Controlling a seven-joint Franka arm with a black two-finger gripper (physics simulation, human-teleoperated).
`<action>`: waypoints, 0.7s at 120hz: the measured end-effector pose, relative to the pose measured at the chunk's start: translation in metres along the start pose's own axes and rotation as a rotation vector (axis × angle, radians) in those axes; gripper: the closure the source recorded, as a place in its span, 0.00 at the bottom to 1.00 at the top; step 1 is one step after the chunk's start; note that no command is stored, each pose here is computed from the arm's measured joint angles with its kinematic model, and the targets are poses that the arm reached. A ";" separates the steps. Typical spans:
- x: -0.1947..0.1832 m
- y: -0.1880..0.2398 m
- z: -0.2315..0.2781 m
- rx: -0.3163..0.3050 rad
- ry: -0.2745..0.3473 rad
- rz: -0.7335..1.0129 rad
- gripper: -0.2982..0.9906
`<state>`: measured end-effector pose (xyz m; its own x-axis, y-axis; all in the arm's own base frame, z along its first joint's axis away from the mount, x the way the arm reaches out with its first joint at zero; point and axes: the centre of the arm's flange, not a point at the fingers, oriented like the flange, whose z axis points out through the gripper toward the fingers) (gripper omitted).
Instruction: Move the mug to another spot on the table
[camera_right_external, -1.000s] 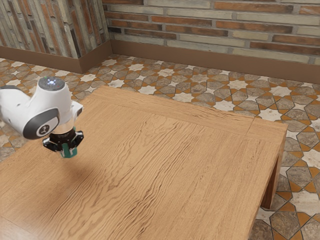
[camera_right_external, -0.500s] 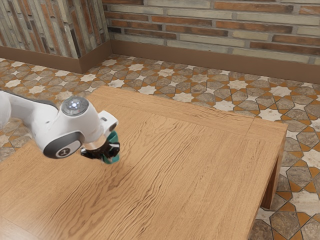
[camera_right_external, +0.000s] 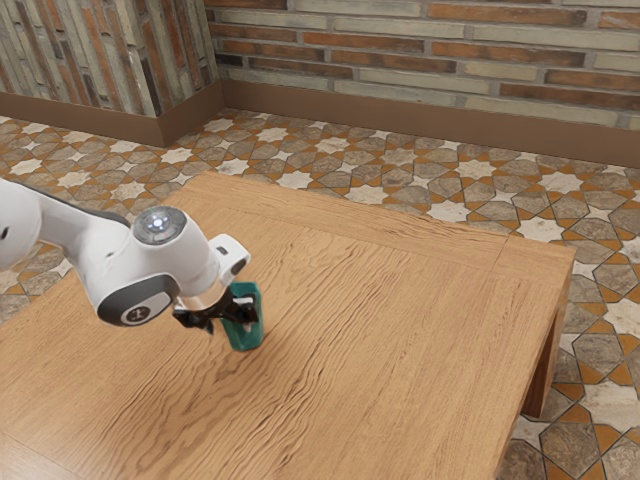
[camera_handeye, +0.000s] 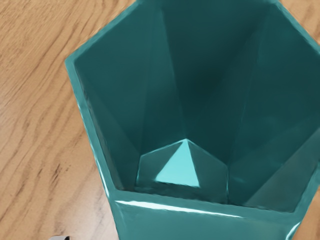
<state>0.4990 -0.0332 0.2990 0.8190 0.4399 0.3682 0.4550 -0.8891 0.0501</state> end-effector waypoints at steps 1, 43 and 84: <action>0.000 0.000 -0.001 0.000 0.003 0.001 0.38; 0.015 0.013 -0.073 0.021 0.171 0.047 0.26; 0.100 0.061 -0.170 0.061 0.170 -0.052 0.24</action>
<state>0.5489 -0.0646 0.4967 0.7256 0.4528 0.5182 0.5195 -0.8542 0.0190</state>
